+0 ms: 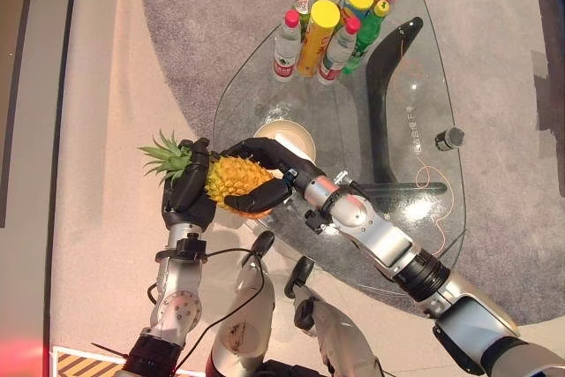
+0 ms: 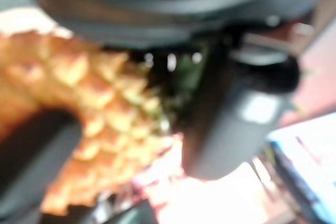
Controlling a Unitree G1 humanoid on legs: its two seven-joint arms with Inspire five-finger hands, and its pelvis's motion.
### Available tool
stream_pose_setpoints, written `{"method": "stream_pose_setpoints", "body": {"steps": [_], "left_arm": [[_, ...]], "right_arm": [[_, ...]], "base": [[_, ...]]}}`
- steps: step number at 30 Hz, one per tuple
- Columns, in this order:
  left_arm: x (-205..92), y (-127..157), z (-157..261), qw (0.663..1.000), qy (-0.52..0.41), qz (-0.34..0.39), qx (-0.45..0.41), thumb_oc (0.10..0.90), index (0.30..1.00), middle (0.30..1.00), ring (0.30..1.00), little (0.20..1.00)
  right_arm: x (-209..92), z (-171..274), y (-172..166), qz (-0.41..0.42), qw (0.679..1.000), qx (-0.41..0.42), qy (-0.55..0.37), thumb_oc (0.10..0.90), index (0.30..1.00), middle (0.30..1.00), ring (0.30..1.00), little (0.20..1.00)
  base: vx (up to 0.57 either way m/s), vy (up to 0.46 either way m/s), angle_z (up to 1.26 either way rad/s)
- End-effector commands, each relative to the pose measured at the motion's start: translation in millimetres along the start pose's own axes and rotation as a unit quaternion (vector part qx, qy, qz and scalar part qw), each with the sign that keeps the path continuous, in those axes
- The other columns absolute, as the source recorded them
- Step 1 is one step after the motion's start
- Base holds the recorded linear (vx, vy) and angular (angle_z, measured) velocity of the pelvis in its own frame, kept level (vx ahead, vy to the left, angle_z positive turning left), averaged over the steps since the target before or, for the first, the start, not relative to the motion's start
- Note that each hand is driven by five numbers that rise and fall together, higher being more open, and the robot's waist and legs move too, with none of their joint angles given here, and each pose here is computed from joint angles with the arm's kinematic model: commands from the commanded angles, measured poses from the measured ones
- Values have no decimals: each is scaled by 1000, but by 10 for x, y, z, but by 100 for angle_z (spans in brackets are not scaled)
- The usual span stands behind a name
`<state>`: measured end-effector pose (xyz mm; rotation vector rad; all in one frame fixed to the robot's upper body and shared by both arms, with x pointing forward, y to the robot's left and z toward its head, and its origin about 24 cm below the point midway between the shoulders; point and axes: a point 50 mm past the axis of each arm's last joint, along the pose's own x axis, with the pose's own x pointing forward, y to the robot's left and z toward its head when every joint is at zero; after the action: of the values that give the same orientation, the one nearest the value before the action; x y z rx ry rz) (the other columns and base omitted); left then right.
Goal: Pick up the fruit to the plate
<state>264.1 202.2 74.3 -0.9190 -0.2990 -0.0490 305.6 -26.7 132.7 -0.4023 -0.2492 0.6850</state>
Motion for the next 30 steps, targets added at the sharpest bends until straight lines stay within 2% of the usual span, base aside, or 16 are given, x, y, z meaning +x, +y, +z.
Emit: {"method": "stream_pose_setpoints", "body": {"steps": [1, 30], "left_arm": [[231, -818, 532, 961, -160, -221, -56, 100, 300, 300, 300, 200], [125, -707, 701, 952, -223, -208, -38, 100, 300, 300, 300, 200]], "right_arm": [[-85, 614, 143, -9, 985, 29, -168, 800, 900, 900, 900, 900], [-630, 348, -445, -218, 964, 3, -150, 800, 900, 900, 900, 900]], "base": [[-30, 19, -5], [-27, 19, -4]]}}
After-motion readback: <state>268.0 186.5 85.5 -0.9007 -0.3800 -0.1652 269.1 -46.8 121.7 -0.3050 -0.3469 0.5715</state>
